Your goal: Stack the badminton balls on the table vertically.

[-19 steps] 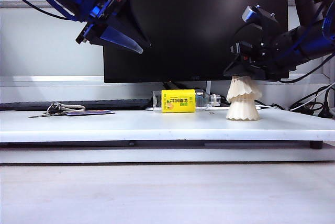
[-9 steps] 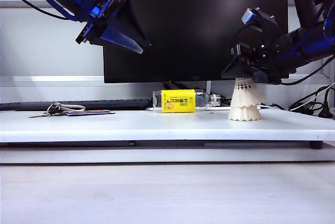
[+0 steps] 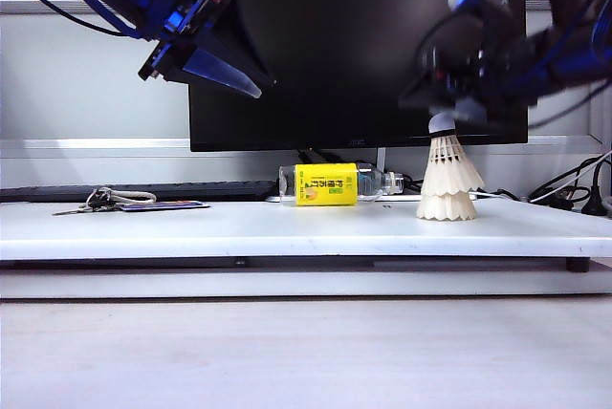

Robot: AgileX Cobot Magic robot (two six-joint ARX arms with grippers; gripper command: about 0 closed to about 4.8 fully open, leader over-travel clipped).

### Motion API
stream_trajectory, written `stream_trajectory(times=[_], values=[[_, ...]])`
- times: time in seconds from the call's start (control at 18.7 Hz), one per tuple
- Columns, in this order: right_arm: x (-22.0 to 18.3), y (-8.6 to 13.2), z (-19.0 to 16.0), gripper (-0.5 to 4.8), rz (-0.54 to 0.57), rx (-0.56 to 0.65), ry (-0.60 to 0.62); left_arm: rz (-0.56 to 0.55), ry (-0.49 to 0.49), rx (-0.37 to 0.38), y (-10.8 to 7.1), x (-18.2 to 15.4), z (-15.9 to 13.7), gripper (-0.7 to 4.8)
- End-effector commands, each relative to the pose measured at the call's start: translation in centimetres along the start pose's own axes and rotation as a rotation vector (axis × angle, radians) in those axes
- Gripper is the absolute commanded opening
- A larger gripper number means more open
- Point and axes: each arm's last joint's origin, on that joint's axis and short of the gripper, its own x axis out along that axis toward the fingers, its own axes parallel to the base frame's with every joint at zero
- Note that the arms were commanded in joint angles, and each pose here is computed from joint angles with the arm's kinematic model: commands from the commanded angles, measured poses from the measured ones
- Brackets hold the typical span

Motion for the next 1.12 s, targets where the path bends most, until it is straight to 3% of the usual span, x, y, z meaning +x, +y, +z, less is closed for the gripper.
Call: stream_trajectory(times=[0.05,0.21,0.37,0.7,0.86,1.12], values=[[-1.3,0.7,2.9,2.80,0.001,-0.044,-0.102,0.018,-0.041,0.033,0.0,-0.2,0.5,1.25],[-4.7,1.9,7.2,2.79,-0.023,-0.096,-0.213,0.032,-0.123,0.077,-0.9,-1.7,1.6,1.25],[-9.4,2.8,10.1,2.79,-0.088,-0.102,-0.207,0.121,-0.281,0.164,-3.2,-6.2,3.4,1.25],[-18.2,6.3,10.0,2.50,-0.167,-0.165,-0.285,0.263,-0.549,0.287,-9.4,-17.3,3.6,1.25],[-21.4,8.6,9.3,2.28,-0.171,-0.161,-0.259,0.375,-0.553,0.303,-12.1,-22.3,0.8,1.25],[-24.6,10.8,6.7,1.68,-0.164,-0.143,-0.228,0.449,-0.636,0.281,-13.8,-25.1,-6.5,1.25]])
